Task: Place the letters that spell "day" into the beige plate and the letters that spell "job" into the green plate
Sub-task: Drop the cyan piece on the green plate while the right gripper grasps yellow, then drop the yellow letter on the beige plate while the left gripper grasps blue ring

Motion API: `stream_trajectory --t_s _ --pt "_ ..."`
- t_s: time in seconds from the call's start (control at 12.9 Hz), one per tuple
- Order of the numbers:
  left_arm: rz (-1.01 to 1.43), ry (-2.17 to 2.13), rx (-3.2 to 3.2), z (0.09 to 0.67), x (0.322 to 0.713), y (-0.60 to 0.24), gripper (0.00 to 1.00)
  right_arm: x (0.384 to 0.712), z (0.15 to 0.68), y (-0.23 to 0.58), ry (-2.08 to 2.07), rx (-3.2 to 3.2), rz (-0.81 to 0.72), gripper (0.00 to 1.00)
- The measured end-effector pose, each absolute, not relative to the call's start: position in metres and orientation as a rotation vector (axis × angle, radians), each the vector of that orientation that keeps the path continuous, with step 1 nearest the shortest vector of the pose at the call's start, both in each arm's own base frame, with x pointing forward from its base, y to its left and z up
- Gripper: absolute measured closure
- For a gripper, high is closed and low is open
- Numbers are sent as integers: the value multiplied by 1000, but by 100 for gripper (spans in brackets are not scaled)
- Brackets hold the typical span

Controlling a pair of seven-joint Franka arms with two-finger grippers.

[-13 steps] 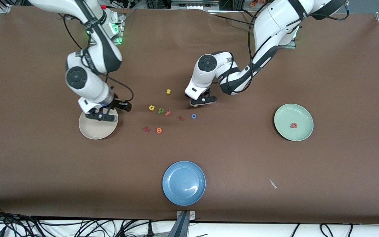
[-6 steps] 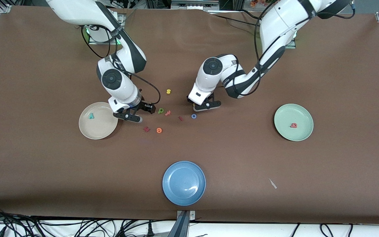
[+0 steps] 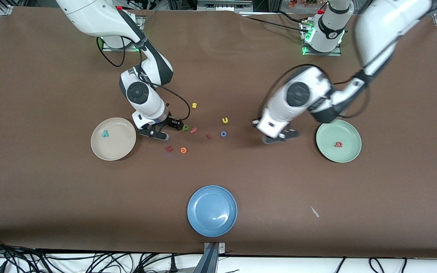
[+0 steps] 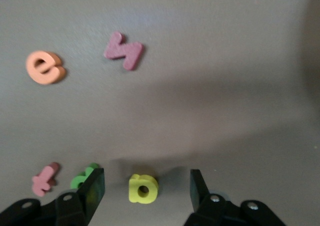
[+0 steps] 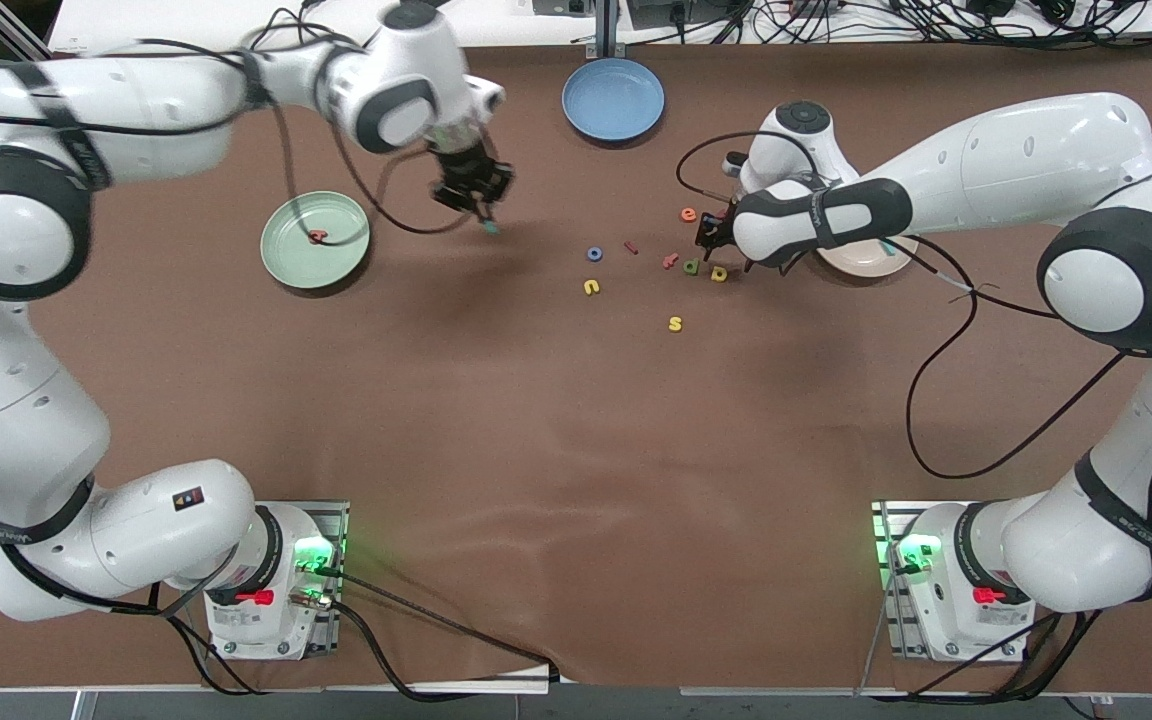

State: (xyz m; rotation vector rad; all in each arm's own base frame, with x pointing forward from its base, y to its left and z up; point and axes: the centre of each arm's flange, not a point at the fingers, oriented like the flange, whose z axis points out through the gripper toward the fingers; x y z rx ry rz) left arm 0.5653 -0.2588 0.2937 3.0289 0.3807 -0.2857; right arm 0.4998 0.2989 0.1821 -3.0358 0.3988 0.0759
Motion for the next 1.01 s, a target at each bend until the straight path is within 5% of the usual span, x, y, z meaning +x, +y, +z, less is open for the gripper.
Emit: stream_trajectory --t_s 0.39,0.62,1.01 --pt "-346 257 3043 273 608 -27 93 484 174 309 374 -3044 97 26" --pt "-410 177 3106 229 601 20 92 483 173 309 366 -3049 96 32" --pt "-366 161 3087 236 612 -15 41 483 174 309 346 -3059 83 51"
